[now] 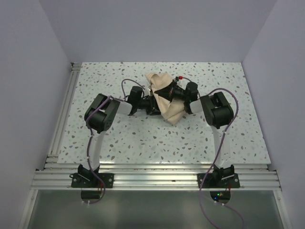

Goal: Prepare the surgical pack

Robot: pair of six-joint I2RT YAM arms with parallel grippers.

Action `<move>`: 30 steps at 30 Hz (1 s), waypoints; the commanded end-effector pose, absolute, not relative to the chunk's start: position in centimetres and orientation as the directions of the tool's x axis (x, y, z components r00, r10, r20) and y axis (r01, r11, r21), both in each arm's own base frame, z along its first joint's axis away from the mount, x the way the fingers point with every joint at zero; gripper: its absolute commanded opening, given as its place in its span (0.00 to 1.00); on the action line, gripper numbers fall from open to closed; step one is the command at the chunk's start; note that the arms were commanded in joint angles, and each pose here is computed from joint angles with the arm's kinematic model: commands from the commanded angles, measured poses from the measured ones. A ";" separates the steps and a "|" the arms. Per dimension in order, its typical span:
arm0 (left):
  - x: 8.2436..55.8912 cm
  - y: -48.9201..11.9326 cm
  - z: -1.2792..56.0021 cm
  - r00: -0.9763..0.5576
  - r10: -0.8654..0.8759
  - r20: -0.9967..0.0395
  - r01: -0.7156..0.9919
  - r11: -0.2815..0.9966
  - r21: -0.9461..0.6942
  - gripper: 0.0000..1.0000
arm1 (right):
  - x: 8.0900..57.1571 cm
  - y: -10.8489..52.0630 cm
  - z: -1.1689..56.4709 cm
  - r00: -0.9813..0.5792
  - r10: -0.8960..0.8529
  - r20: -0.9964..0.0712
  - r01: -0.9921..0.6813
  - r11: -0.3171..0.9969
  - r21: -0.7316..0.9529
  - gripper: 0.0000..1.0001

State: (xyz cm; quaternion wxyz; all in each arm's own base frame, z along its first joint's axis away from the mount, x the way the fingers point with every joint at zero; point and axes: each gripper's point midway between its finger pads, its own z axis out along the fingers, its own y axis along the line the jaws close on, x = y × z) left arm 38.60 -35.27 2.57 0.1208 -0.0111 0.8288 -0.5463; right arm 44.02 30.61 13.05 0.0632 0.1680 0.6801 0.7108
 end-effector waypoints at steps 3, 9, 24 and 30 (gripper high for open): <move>39.4 -34.7 -1.6 -0.962 -0.187 -0.198 0.073 0.524 -0.848 0.38 | 41.2 32.1 13.3 -0.949 0.267 0.165 0.149 -0.078 0.986 0.00; 39.4 -33.8 -1.5 -0.958 -0.198 -0.208 0.069 0.543 -0.837 0.38 | 40.3 31.5 11.7 -0.946 0.306 0.102 0.132 0.076 0.988 0.00; 40.2 -32.5 -1.8 -0.943 -0.233 -0.236 0.057 0.587 -0.808 0.38 | 40.0 29.5 13.4 -0.961 0.256 -0.100 0.020 0.430 0.903 0.00; 40.5 -32.4 -2.0 -0.941 -0.237 -0.243 0.054 0.604 -0.795 0.38 | 41.1 29.3 15.9 -0.965 0.224 -0.138 -0.028 0.435 0.900 0.00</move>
